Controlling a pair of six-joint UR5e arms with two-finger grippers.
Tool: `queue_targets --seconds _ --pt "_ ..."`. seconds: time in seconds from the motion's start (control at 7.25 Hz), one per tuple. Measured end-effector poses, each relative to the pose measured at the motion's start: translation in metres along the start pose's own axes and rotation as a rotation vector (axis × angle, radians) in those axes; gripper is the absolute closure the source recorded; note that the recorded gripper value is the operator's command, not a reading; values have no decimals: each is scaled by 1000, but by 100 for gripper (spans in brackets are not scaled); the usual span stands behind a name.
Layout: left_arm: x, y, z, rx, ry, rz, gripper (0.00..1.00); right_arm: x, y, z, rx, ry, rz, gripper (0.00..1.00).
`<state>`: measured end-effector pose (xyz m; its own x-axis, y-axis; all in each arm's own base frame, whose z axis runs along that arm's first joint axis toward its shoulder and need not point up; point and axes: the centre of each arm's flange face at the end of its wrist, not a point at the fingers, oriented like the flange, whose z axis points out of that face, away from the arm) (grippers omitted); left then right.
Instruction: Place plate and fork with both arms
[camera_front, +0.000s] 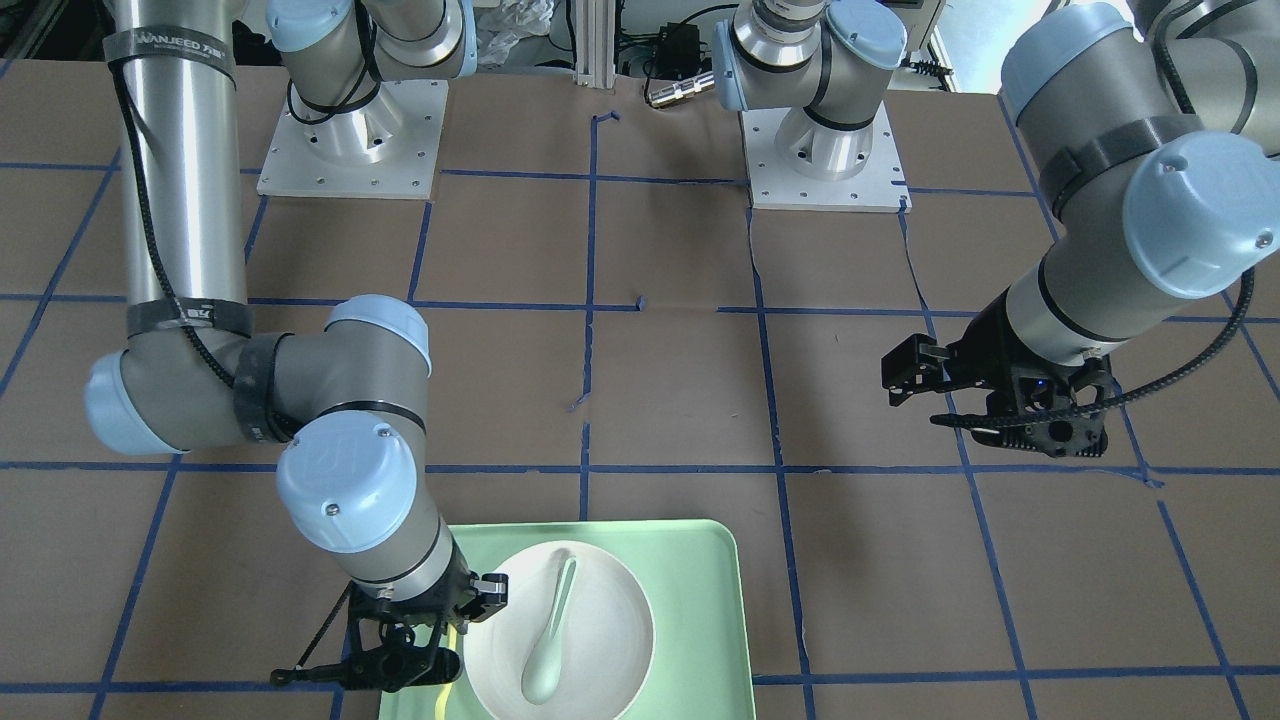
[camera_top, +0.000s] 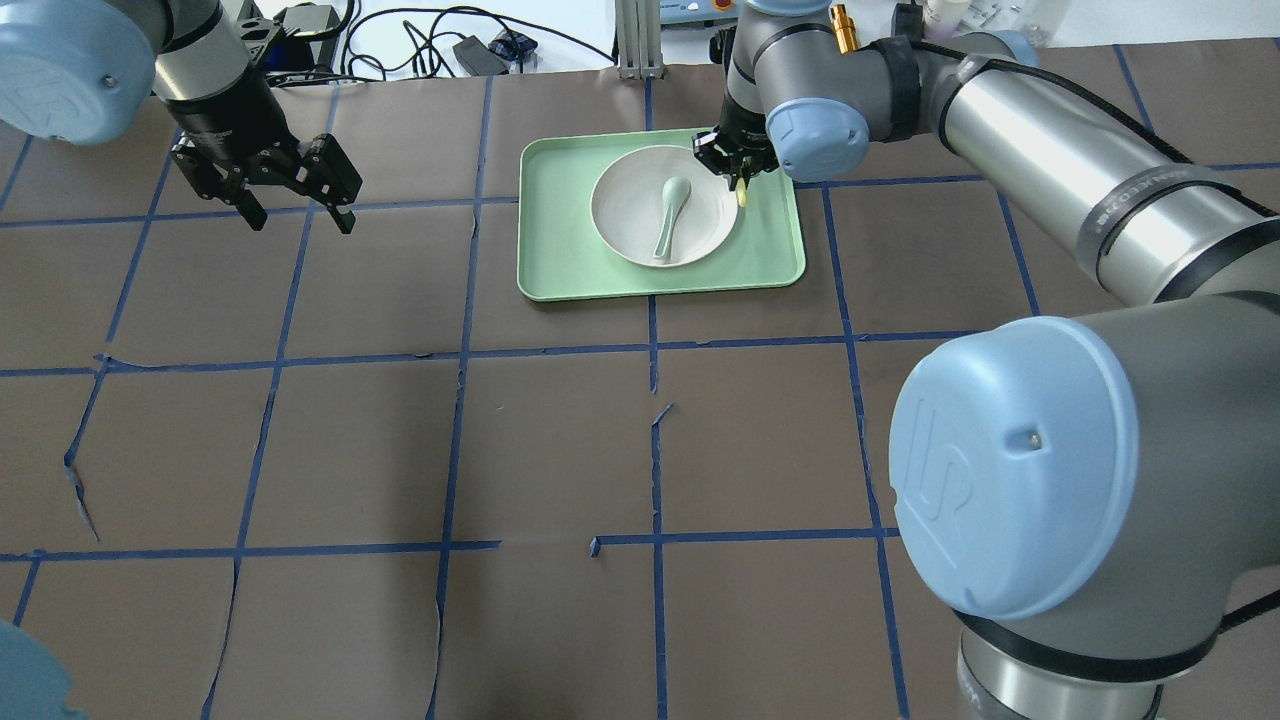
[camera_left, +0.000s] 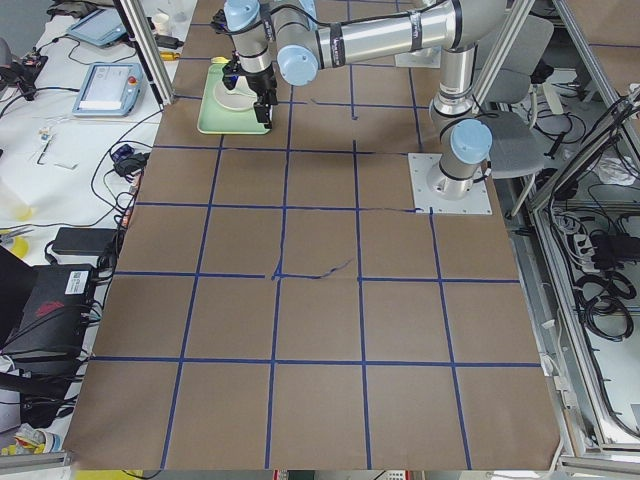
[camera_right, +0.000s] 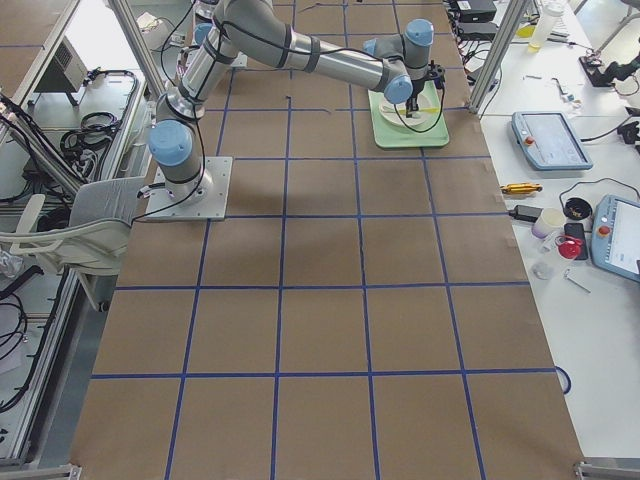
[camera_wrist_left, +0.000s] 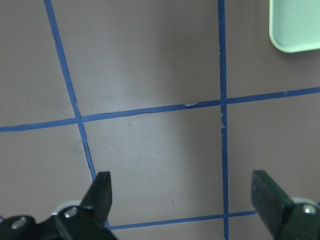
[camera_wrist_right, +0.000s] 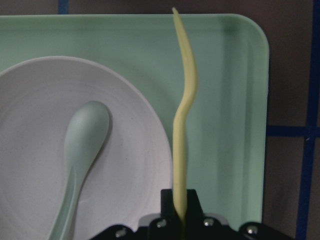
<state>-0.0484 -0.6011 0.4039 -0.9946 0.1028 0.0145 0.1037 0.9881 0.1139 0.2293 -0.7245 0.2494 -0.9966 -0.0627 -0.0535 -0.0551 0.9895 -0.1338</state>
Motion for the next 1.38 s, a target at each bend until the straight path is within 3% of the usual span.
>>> queue_targets --seconds 0.28,0.41,0.55,0.69,1.1,1.38 --pt "7 2 0 -5 0 2 0 19 6 20 -43 -36 -18 100" --pt "9 4 3 -12 2 4 0 20 12 35 -72 -65 -15 85" --pt "10 5 8 -20 5 4 0 20 16 44 -89 -79 -12 16" --pt "11 6 9 -22 6 4 0 21 18 48 -96 -80 -14 0" --pt "11 9 5 -14 3 4 0 22 18 37 -81 -60 -23 0" --pt "14 12 -6 7 3 -23 0 26 26 -14 -93 -3 -26 0"
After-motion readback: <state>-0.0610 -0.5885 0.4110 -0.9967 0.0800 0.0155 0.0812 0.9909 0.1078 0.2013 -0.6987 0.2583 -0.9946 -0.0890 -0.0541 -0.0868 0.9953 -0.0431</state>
